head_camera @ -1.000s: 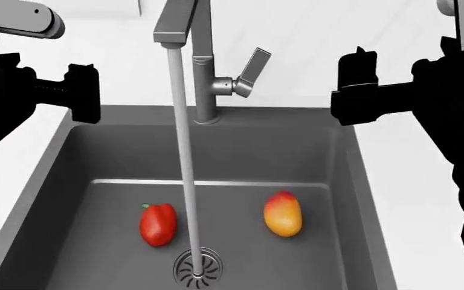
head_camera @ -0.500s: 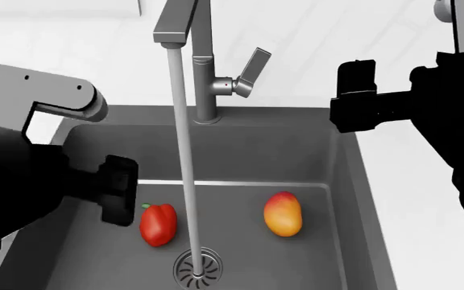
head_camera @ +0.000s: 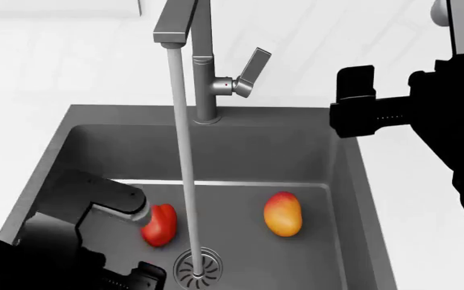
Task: Pick the eggplants and mangos from the sink and place them in one bowl. Place the bell pepper in the other bowl. Then turn off the sink faucet.
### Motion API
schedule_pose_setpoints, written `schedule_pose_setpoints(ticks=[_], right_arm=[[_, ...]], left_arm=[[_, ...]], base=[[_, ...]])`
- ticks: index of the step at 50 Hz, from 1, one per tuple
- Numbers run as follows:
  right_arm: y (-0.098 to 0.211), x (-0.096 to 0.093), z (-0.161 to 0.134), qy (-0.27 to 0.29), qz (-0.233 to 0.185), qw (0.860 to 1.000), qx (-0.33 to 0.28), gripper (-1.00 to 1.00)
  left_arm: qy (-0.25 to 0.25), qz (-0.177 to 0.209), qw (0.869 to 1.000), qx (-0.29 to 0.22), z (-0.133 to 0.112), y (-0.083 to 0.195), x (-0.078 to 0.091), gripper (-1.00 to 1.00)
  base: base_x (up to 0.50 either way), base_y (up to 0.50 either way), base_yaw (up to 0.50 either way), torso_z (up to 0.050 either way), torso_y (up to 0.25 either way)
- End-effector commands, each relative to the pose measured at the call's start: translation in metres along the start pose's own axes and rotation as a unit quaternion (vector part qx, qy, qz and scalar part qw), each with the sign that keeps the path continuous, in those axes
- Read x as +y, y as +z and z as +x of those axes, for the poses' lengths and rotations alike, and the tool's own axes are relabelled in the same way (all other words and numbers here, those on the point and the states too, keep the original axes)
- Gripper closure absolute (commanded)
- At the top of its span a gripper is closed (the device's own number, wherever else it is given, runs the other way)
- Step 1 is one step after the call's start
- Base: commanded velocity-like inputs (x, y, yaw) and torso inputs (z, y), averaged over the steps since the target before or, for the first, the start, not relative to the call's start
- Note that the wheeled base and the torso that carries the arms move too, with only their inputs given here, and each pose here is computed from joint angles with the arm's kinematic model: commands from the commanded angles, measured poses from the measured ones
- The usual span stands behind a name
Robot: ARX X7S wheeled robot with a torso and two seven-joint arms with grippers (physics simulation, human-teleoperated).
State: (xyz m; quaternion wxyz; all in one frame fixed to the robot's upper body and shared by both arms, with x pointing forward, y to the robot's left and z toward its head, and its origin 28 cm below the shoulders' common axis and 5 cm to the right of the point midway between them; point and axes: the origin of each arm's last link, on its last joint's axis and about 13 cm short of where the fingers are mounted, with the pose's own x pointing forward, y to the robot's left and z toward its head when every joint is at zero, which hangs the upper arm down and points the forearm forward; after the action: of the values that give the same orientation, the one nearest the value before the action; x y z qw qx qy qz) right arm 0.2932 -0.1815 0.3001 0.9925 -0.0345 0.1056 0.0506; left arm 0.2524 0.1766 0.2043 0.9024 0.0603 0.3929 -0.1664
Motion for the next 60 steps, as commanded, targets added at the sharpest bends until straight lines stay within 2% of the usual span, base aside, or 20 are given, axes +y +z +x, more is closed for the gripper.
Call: schedule_pose_setpoints(ticks=[1,8,14,18,21,29,36,40,41,48,49,50,52,54,55,56,60], right_arm=[[0.000,0.000,-0.001,0.002,0.004,1.000,0.006,-1.00],[0.000,0.000,-0.001,0.004,0.010,1.000,0.009,-1.00],[0.000,0.000,-0.001,0.006,0.009,1.000,0.008,-1.00],[0.000,0.000,-0.001,0.007,0.010,1.000,0.011,-1.00],[0.000,0.000,-0.001,0.009,0.014,1.000,0.011,-1.00],[0.000,0.001,-0.001,0.008,0.016,1.000,0.016,-1.00],[0.000,0.001,-0.001,0.009,0.017,1.000,0.016,-1.00],[0.000,0.001,-0.001,0.008,0.017,1.000,0.017,-1.00],[0.000,0.001,-0.001,0.007,0.017,1.000,0.016,-1.00],[0.000,0.000,-0.001,0.019,0.014,0.999,0.026,-1.00],[0.001,0.000,-0.001,0.020,0.014,0.999,0.028,-1.00],[0.001,0.000,-0.001,0.026,0.012,0.999,0.035,-1.00],[0.001,0.000,-0.001,0.037,0.001,0.998,0.052,-1.00],[0.001,0.000,-0.002,0.039,-0.005,0.998,0.054,-1.00],[0.001,0.000,-0.002,0.036,-0.009,0.998,0.054,-1.00],[0.001,0.000,-0.002,0.039,-0.009,0.998,0.056,-1.00],[0.002,-0.001,-0.002,0.070,-0.033,0.993,0.087,-1.00]], left_arm=[[-0.028,0.002,0.998,0.064,0.018,-0.018,-0.005,-1.00],[-0.018,-0.005,0.997,0.076,0.030,-0.018,-0.004,-1.00],[-0.013,0.016,0.994,0.103,0.043,-0.032,-0.005,-1.00],[-0.014,0.002,0.994,0.110,0.050,-0.032,-0.004,-1.00],[-0.019,0.008,0.992,0.124,0.063,-0.037,-0.004,-1.00],[-0.005,-0.003,0.991,0.136,0.082,-0.035,0.003,-1.00],[-0.004,0.012,0.990,0.141,0.091,-0.042,0.000,-1.00],[0.005,0.001,0.988,0.152,0.095,-0.048,0.001,-1.00],[0.005,-0.001,0.988,0.155,0.094,-0.049,0.000,1.00],[0.006,-0.009,0.991,0.131,0.083,-0.043,0.004,1.00],[0.009,-0.003,0.994,0.112,0.079,-0.040,0.005,1.00],[0.009,-0.024,0.996,0.085,0.072,-0.028,0.008,1.00],[0.010,-0.019,0.998,0.061,0.062,-0.020,0.014,1.00],[0.023,-0.006,0.999,0.029,0.057,-0.015,0.021,1.00],[0.047,0.026,0.999,-0.010,0.056,-0.013,0.024,1.00],[0.039,0.000,0.999,-0.014,0.050,-0.006,0.026,1.00],[0.034,0.014,0.997,-0.068,0.030,0.007,0.032,1.00]], base=[[0.00,0.00,0.00,0.000,0.000],[0.00,0.00,0.00,0.000,0.000],[0.00,0.00,0.00,0.000,0.000],[0.00,0.00,0.00,0.000,0.000],[0.00,0.00,0.00,0.000,0.000],[0.00,0.00,0.00,0.000,0.000],[0.00,0.00,0.00,0.000,0.000],[0.00,0.00,0.00,0.000,0.000],[0.00,0.00,0.00,0.000,0.000],[0.00,0.00,0.00,0.000,0.000],[0.00,0.00,0.00,0.000,0.000],[0.01,0.00,0.00,0.000,0.000],[0.00,0.00,0.00,0.000,0.000],[0.00,0.00,0.00,0.000,0.000],[0.00,0.00,0.00,0.000,0.000],[0.00,0.00,0.00,0.000,0.000],[0.00,0.00,0.00,0.000,0.000]])
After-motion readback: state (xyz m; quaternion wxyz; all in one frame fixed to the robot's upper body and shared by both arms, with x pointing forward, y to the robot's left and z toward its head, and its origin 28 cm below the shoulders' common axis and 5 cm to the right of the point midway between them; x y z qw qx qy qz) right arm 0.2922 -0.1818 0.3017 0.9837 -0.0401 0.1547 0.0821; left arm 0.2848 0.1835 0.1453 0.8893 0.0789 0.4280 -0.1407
